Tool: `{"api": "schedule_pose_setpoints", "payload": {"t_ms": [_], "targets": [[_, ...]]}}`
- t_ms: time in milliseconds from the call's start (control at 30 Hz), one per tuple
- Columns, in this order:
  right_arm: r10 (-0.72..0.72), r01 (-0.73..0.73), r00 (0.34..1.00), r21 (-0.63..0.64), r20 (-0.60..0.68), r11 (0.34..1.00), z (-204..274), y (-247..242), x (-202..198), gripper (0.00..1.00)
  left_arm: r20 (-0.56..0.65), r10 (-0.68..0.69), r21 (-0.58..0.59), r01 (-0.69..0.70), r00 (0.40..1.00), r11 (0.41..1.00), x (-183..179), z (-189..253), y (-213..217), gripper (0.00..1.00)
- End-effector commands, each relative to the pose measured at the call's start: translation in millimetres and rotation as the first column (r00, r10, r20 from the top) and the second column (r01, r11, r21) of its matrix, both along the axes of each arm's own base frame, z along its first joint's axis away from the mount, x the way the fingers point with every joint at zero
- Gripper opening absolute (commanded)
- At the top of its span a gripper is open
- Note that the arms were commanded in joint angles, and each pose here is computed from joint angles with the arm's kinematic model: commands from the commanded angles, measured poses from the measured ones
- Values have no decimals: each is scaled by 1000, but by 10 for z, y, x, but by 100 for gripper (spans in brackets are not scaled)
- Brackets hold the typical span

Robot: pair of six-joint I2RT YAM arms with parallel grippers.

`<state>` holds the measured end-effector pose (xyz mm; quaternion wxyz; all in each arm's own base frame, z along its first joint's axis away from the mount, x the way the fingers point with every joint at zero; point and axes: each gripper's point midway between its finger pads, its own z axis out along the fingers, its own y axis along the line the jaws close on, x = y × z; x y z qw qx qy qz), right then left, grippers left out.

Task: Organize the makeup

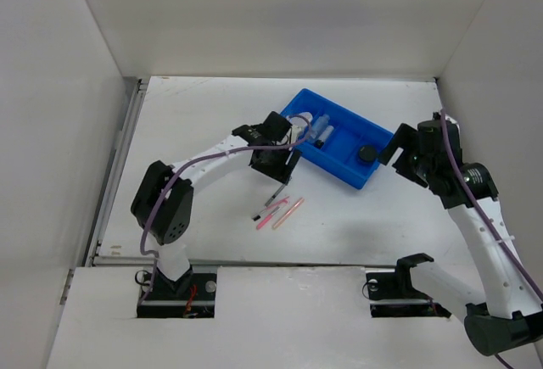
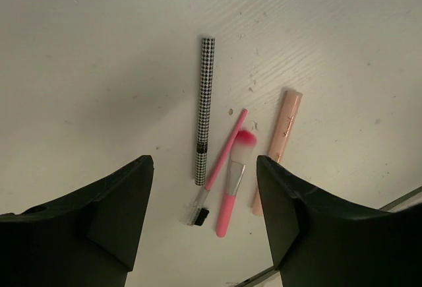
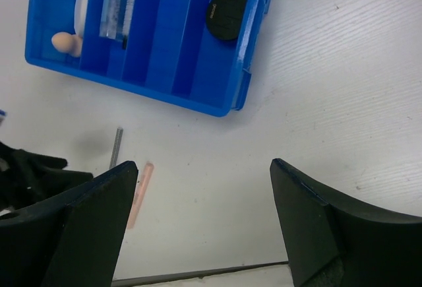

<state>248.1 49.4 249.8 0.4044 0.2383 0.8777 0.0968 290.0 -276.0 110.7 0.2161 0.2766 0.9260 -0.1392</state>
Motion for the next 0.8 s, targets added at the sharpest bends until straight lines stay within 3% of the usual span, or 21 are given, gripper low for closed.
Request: {"api": "schedule_pose_setpoints", "payload": {"t_ms": [0,267,700,767], "targets": [[1,-1,999,4,44,1000,70,-7,21,88,-37,3,-35,-4,999,999,-90,-76,-110,60],[1,-1,999,4,45,1000,74,-33,-88,88,-91,52,38,-49,994,998,-69,-546,-112,63],[1,-1,999,4,45,1000,78,-40,-117,88,-105,121,151,-105,987,983,-14,-1024,21,44],[1,-1,999,4,45,1000,78,-40,-117,88,-138,122,141,-102,983,985,-62,-1073,-10,34]]}}
